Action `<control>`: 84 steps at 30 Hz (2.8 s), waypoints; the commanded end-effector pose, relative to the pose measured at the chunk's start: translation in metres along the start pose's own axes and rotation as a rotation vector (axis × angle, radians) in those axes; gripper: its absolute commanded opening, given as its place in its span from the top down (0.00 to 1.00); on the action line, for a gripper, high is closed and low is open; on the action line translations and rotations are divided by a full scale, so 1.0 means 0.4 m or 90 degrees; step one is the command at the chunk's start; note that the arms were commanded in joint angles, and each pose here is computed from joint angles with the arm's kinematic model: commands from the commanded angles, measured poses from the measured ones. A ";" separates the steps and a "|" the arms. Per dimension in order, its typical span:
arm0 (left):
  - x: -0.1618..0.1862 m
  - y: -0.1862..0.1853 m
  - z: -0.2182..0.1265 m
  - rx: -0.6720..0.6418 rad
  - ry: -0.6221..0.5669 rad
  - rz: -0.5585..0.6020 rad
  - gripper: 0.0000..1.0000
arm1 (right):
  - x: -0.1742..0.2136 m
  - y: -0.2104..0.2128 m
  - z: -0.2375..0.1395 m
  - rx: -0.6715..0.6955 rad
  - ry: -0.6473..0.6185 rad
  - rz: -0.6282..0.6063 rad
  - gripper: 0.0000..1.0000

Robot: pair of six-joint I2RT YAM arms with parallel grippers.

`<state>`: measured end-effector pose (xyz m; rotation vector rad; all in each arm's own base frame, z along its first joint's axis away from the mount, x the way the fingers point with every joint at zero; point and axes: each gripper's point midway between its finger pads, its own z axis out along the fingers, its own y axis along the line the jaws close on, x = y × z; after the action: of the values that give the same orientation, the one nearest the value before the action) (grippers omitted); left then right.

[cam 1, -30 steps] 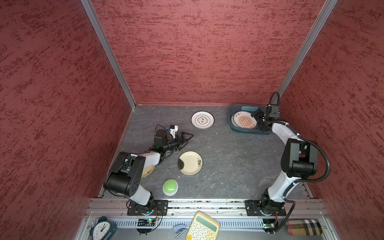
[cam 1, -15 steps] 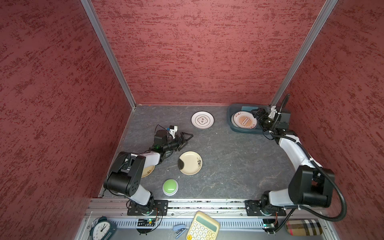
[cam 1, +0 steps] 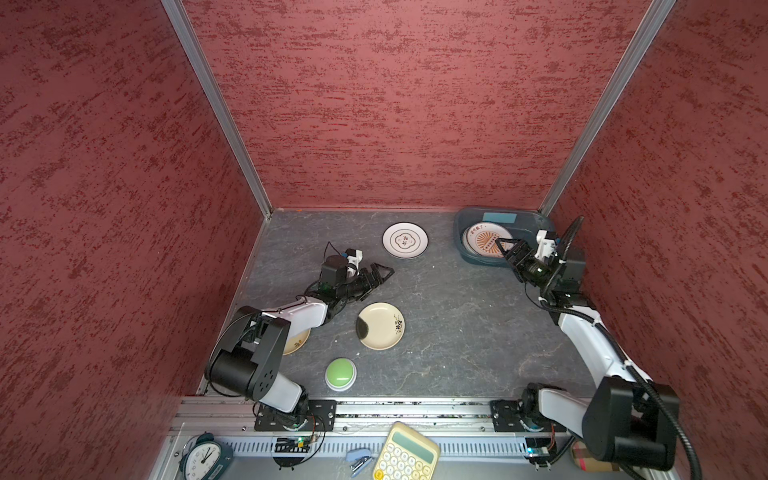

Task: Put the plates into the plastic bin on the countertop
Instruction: 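Withdraw the right gripper while the left gripper moves toward the white cloud-motif plate, then lower the left gripper to the white cloud-motif plate's rim and close on it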

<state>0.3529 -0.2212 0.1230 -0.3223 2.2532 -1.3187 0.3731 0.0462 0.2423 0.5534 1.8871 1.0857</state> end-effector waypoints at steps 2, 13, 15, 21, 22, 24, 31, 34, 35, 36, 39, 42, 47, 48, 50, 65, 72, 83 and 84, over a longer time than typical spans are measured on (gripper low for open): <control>-0.003 0.039 0.028 -0.058 -0.015 0.004 0.01 | 0.029 0.091 -0.029 -0.102 0.021 -0.044 0.03; -0.051 0.039 0.123 -0.086 -0.013 -0.006 0.01 | 0.080 0.061 -0.066 -0.093 0.004 -0.059 0.02; -0.061 0.042 0.140 -0.092 -0.013 -0.010 0.01 | 0.085 0.056 -0.074 -0.083 0.003 -0.068 0.02; -0.098 0.043 0.187 -0.104 -0.012 -0.008 0.01 | 0.110 0.062 -0.094 -0.097 0.012 -0.076 0.02; -0.105 0.044 0.193 -0.108 -0.012 -0.008 0.01 | 0.113 0.063 -0.098 -0.099 0.009 -0.078 0.02; -0.115 0.051 0.203 -0.114 -0.016 -0.008 0.01 | 0.118 0.061 -0.105 -0.100 0.004 -0.082 0.01; -0.154 0.085 0.234 -0.127 -0.042 -0.023 0.01 | 0.140 0.043 -0.115 -0.088 0.011 -0.084 0.01; -0.170 0.114 0.245 -0.144 -0.059 -0.036 0.01 | 0.142 0.033 -0.118 -0.077 0.006 -0.077 0.01; -0.177 0.123 0.245 -0.146 -0.066 -0.042 0.00 | 0.143 0.031 -0.119 -0.073 0.005 -0.078 0.01; -0.182 0.130 0.246 -0.146 -0.073 -0.046 0.00 | 0.142 0.031 -0.121 -0.072 0.003 -0.081 0.01; -0.197 0.140 0.252 -0.145 -0.088 -0.054 0.04 | 0.143 0.039 -0.129 -0.077 -0.001 -0.087 0.01; -0.204 0.159 0.267 -0.161 -0.091 -0.055 0.07 | 0.142 0.043 -0.135 -0.077 -0.007 -0.090 0.01; -0.211 0.187 0.294 -0.165 -0.096 -0.075 0.16 | 0.139 0.034 -0.137 -0.065 -0.016 -0.093 0.01; -0.213 0.192 0.300 -0.163 -0.099 -0.077 0.19 | 0.141 0.030 -0.136 -0.062 -0.015 -0.091 0.01; -0.218 0.201 0.308 -0.165 -0.106 -0.080 0.21 | 0.142 0.028 -0.136 -0.060 -0.013 -0.094 0.01; -0.228 0.263 0.352 -0.191 -0.117 -0.152 0.41 | 0.145 0.005 -0.119 -0.049 -0.004 -0.090 0.01; -0.239 0.268 0.375 -0.167 -0.125 -0.171 0.52 | 0.149 -0.017 -0.103 -0.040 0.006 -0.083 0.01; -0.254 0.271 0.392 -0.153 -0.133 -0.193 0.67 | 0.150 -0.027 -0.091 -0.037 0.013 -0.078 0.01; -0.255 0.273 0.393 -0.153 -0.133 -0.196 0.69 | 0.150 -0.029 -0.091 -0.036 0.014 -0.076 0.01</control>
<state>0.5357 -0.2463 0.0334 -0.8006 2.1690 -1.1537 0.3099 0.0656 0.2119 0.4237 1.8971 1.0781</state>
